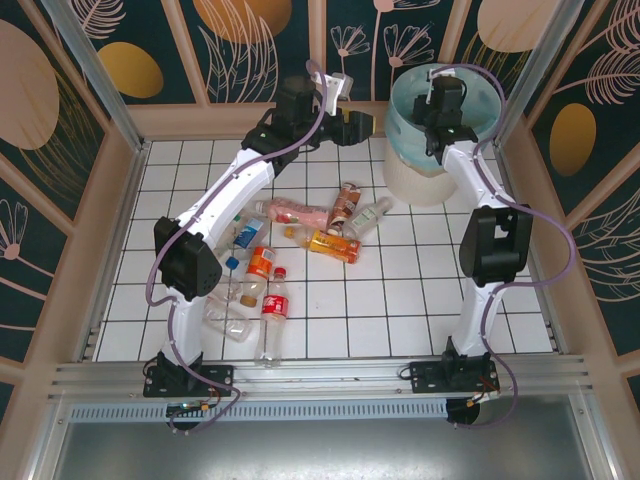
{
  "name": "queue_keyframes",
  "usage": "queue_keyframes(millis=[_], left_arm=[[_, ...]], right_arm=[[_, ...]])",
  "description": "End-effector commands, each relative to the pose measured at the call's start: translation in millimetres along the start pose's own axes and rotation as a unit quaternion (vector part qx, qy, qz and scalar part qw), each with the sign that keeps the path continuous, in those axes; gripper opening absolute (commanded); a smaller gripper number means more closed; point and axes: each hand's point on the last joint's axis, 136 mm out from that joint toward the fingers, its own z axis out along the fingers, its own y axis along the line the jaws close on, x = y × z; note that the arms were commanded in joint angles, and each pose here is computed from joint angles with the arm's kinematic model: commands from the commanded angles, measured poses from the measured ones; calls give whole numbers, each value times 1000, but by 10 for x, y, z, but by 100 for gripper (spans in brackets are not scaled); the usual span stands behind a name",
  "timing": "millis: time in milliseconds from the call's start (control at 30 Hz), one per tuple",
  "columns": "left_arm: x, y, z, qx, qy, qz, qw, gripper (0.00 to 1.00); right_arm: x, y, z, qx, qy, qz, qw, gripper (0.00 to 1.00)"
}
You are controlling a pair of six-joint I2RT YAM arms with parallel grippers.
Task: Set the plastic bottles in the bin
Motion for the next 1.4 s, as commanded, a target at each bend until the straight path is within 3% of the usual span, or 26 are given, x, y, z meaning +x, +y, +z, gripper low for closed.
queue_keyframes(millis=[0, 67, 167, 567, 833, 1100, 1367], left_arm=[[-105, -92, -104, 4, -11, 7, 1000, 67], [-121, -104, -120, 4, -12, 9, 1000, 68], [-149, -119, -143, 2, -16, 14, 1000, 68], [-201, -139, -206, -4, -22, 14, 1000, 68], [-234, -123, -514, -55, -23, 38, 998, 70], [158, 64, -1155, -156, -3, 36, 987, 72], [964, 276, -1896, -250, 71, 0, 966, 74]], right_arm=[[-213, 119, -83, -39, -11, 23, 999, 41], [-408, 156, -229, -55, -31, 36, 997, 50], [-692, 180, -492, -69, -63, 52, 994, 53], [-1096, 230, -1092, -93, -109, 62, 988, 52], [-1275, 817, -1625, -154, -126, 34, 979, 52], [-818, 1768, -2062, -270, -58, 15, 961, 51], [325, 2318, -2371, -357, 102, 82, 925, 46]])
